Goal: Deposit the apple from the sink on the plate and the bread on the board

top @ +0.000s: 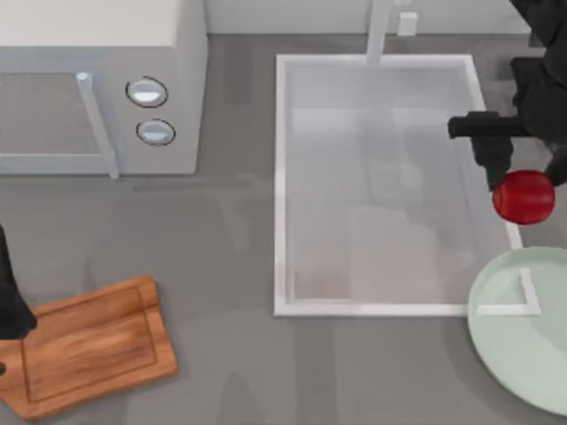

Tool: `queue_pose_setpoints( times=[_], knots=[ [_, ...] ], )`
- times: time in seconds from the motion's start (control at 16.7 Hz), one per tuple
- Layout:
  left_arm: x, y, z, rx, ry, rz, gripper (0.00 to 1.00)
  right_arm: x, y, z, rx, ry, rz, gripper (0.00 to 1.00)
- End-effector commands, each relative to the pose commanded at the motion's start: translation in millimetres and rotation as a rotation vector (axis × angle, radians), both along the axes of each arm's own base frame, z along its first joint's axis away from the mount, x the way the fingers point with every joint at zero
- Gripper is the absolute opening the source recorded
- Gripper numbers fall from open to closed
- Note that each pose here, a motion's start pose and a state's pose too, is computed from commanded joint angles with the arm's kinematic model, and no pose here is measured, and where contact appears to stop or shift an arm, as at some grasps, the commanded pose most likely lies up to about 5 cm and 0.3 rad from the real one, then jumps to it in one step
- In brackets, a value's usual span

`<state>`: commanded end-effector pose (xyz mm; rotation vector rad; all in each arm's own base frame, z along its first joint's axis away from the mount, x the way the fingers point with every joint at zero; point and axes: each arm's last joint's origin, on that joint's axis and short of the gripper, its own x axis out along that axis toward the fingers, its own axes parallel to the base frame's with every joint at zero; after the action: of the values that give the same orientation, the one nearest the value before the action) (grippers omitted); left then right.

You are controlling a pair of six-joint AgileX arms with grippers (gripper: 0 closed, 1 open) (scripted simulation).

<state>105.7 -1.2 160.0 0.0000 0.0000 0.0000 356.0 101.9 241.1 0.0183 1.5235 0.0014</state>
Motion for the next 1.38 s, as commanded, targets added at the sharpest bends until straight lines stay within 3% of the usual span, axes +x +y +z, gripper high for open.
queue_pose_setpoints(
  times=[0.54,1.02,1.38],
  knots=[
    [0,0,0,0.0,0.0,0.0,1.0,-80,-45,-8,-0.011,0.041,0.001,0.0],
    [0,0,0,0.0,0.0,0.0,1.0,-91,-50,-11,-0.012,0.047,0.001,0.0],
    [0,0,0,0.0,0.0,0.0,1.0,-91,-50,-11,-0.012,0.047,0.001,0.45]
  ],
)
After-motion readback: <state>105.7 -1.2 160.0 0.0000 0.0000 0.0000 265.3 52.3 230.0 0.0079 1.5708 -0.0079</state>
